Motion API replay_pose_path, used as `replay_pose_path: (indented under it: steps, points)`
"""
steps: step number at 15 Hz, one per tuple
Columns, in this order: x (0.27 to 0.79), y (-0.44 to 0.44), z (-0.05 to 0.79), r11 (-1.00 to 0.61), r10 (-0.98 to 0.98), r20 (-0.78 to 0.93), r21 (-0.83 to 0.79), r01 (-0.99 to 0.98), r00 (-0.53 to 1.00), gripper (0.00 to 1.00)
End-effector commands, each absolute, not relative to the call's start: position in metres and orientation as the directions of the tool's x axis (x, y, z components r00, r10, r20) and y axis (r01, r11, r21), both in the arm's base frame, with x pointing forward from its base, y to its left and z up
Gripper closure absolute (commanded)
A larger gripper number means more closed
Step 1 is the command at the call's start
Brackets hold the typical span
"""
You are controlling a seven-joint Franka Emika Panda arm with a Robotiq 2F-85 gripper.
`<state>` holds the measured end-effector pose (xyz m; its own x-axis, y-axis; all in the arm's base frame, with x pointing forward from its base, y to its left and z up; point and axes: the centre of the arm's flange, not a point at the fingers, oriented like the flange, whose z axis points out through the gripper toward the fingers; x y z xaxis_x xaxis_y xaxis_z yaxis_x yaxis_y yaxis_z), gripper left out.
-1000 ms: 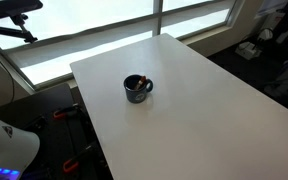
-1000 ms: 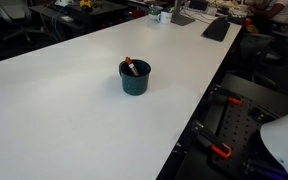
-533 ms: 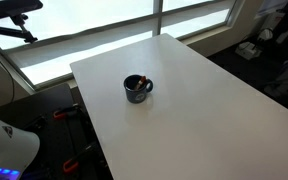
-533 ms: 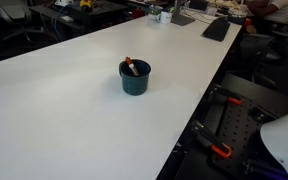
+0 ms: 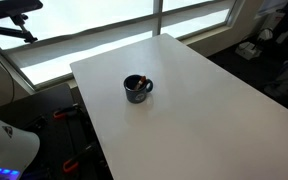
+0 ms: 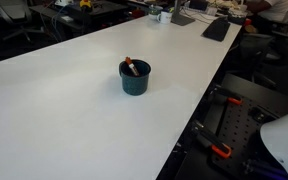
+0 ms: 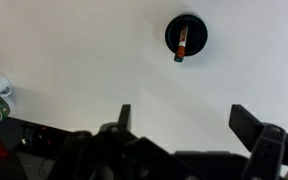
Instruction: Take the red marker out of the mug.
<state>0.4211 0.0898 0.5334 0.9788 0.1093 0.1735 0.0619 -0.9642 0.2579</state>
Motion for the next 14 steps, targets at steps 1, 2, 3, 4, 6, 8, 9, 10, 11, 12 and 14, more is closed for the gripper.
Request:
replay_pose_path:
  steps: [1, 2, 3, 4, 6, 8, 9, 10, 11, 12, 14]
  points:
    - [0.419, 0.082, 0.509, -0.961, 0.131, 0.158, 0.262, 0.087, 0.979, 0.00]
    - [0.419, 0.080, 0.499, -0.960, 0.130, 0.150, 0.266, 0.087, 0.980, 0.00]
    - [0.419, 0.078, 0.491, -0.959, 0.132, 0.136, 0.266, 0.092, 0.982, 0.00]
    - [0.420, 0.076, 0.482, -0.958, 0.137, 0.123, 0.269, 0.100, 0.983, 0.00]
    - [0.421, 0.072, 0.467, -0.956, 0.134, 0.115, 0.278, 0.098, 0.984, 0.00]
    - [0.422, 0.069, 0.454, -0.952, 0.146, 0.098, 0.283, 0.113, 0.984, 0.00]
    - [0.422, 0.069, 0.448, -0.952, 0.147, 0.091, 0.285, 0.115, 0.985, 0.00]
    - [0.422, 0.068, 0.442, -0.951, 0.151, 0.082, 0.284, 0.122, 0.985, 0.00]
    - [0.423, 0.068, 0.437, -0.951, 0.152, 0.073, 0.283, 0.126, 0.986, 0.00]
    - [0.423, 0.067, 0.431, -0.952, 0.153, 0.067, 0.277, 0.129, 0.986, 0.00]
    - [0.424, 0.066, 0.422, -0.954, 0.156, 0.060, 0.269, 0.134, 0.986, 0.00]
